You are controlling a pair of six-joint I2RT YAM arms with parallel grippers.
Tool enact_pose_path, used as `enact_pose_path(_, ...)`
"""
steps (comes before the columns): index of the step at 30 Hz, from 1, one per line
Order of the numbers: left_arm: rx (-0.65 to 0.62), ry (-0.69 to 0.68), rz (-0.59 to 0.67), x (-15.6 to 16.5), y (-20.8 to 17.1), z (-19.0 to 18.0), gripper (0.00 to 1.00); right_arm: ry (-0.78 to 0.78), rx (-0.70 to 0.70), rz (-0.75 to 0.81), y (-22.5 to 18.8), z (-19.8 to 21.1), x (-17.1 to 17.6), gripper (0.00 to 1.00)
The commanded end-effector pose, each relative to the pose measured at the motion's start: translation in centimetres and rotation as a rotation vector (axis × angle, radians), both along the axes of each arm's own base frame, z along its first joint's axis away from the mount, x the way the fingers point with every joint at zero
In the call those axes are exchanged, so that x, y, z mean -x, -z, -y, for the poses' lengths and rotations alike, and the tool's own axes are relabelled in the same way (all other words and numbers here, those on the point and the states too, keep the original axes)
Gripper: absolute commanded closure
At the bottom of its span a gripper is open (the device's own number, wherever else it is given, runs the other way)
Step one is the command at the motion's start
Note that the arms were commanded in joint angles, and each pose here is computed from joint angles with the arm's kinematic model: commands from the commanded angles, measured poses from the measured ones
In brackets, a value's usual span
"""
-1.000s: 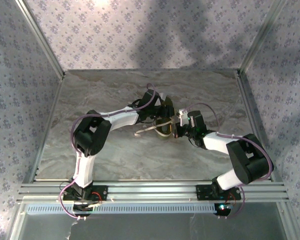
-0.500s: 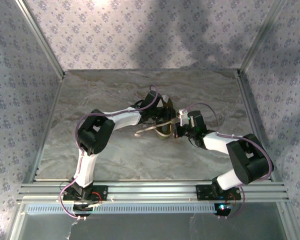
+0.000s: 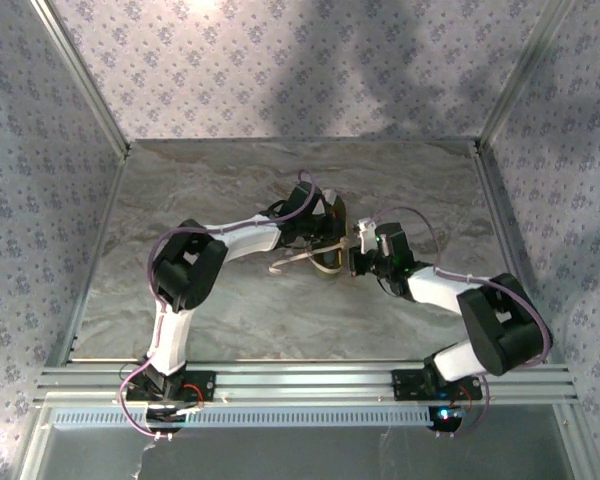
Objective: Tie the shoes
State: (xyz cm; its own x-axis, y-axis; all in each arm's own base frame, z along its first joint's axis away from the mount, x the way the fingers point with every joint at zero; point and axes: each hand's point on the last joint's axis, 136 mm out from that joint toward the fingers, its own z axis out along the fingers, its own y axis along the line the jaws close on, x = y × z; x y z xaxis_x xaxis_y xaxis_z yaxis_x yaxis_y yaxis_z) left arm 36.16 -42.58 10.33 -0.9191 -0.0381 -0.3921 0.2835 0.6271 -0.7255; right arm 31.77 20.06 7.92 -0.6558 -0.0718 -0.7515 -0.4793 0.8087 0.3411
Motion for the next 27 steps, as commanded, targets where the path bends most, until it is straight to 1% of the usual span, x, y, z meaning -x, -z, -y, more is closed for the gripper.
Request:
enact_pose_path(1,0.041,-0.013,0.123,-0.3,-4.8,-0.4,1.0,0.052,0.06,0.019,-0.4,1.3,1.0,0.62)
enact_pose_path(3,0.046,-0.016,0.151,-0.2,-5.8,-0.7,1.0,0.092,0.076,0.034,-0.9,2.1,1.5,0.53)
enact_pose_path(4,0.047,-0.016,0.163,-0.2,-6.2,-0.8,1.0,0.111,0.075,0.049,-1.4,2.5,1.5,0.5)
enact_pose_path(8,0.065,-0.021,0.21,0.1,-8.1,-1.3,1.0,0.2,0.069,0.115,-3.9,4.0,1.4,0.48)
enact_pose_path(9,0.072,-0.019,0.223,0.2,-8.7,-1.4,1.0,0.222,0.057,0.141,-4.9,4.4,1.2,0.46)
enact_pose_path(10,0.077,-0.019,0.234,0.3,-9.3,-1.5,1.0,0.229,0.043,0.164,-5.7,4.4,1.1,0.4)
enact_pose_path(12,0.08,-0.017,0.255,0.4,-10.4,-1.8,1.0,0.24,0.014,0.205,-7.7,4.4,0.7,0.21)
enact_pose_path(14,0.08,-0.011,0.272,0.5,-11.2,-1.9,1.0,0.224,0.002,0.219,-9.1,4.0,0.4,0.17)
enact_pose_path(16,0.08,0.003,0.295,0.8,-12.1,-1.8,1.0,0.197,-0.005,0.22,-10.1,3.5,0.4,0.17)
enact_pose_path(18,0.074,0.008,0.31,1.0,-12.5,-1.9,1.0,0.162,-0.025,0.223,-11.0,2.8,0.5,0.2)
enact_pose_path(24,0.098,0.01,0.298,1.3,-13.1,-1.7,1.0,0.052,-0.01,0.209,-10.7,1.0,0.0,0.39)
enact_pose_path(26,0.105,0.006,0.292,1.3,-13.3,-1.7,1.0,0.026,-0.013,0.212,-10.5,0.5,-0.4,0.44)
enact_pose_path(27,0.106,0.004,0.29,1.3,-13.4,-1.8,1.0,0.014,-0.015,0.215,-10.5,0.3,-0.8,0.44)
